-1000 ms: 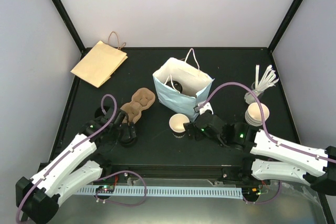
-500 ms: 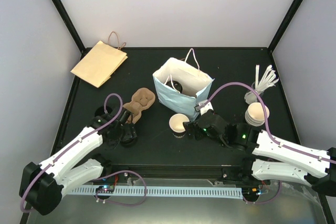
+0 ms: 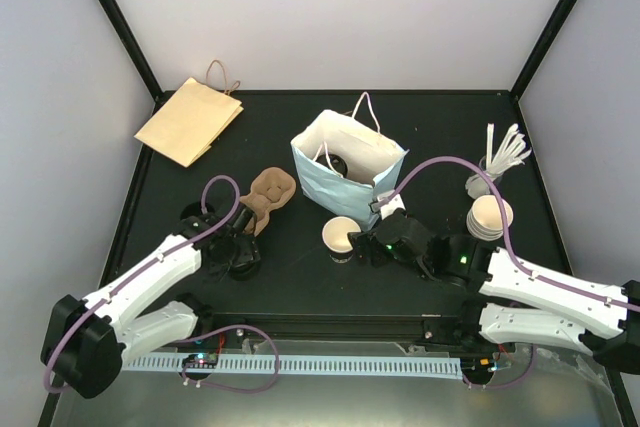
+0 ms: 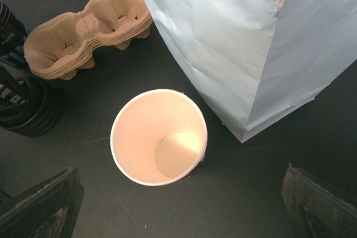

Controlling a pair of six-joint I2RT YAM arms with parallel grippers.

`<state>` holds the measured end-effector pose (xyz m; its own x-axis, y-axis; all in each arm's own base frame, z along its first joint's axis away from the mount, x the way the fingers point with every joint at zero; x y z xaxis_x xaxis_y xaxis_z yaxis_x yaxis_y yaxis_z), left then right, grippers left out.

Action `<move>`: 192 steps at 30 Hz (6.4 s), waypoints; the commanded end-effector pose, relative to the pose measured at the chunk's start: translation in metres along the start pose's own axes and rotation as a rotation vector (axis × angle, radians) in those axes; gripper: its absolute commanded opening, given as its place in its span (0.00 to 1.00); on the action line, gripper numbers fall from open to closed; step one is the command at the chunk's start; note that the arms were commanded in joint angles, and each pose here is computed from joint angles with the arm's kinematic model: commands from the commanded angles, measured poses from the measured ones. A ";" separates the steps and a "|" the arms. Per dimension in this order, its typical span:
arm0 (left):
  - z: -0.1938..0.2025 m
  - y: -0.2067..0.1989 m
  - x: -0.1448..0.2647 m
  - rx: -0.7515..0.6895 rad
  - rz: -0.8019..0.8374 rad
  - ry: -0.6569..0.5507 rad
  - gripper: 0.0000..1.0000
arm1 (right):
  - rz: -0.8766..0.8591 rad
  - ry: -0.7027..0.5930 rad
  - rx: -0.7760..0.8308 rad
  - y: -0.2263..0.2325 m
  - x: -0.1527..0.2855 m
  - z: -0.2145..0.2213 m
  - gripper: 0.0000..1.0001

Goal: Pack the takeout coffee

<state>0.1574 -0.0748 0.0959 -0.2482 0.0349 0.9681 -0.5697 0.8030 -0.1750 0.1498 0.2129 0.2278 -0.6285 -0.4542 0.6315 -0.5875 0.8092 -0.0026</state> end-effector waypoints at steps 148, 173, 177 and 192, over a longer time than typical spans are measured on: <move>0.097 -0.211 0.043 -1.293 0.316 -0.073 0.71 | -0.181 0.114 -0.449 -0.046 -0.032 0.052 0.98; 0.105 -0.205 0.027 -1.293 0.286 0.041 0.69 | -0.414 0.169 -0.617 -0.040 -0.083 0.060 0.47; 0.105 -0.204 0.023 -1.285 0.290 0.058 0.69 | -0.388 0.206 -0.651 -0.044 -0.092 0.073 0.38; 0.110 -0.194 0.009 -1.238 0.316 0.159 0.67 | -0.410 0.268 -0.642 -0.040 -0.087 0.083 0.41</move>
<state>0.2014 -0.3066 0.1619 -0.2499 0.4020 0.8809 0.6307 0.7579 -0.1669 0.2013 0.2012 0.1273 -0.2765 -0.7774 0.5649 -0.3323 0.6289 0.7029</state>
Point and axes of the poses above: each gripper's point midway between its finger pads, its own x axis back along the fingers, its own y axis along the line the jaws close on, z = x × y, the point moved 4 cm from there along x, back along the fingers, and after that the axes turned 14 degrees about x, right-handed, at the moved point
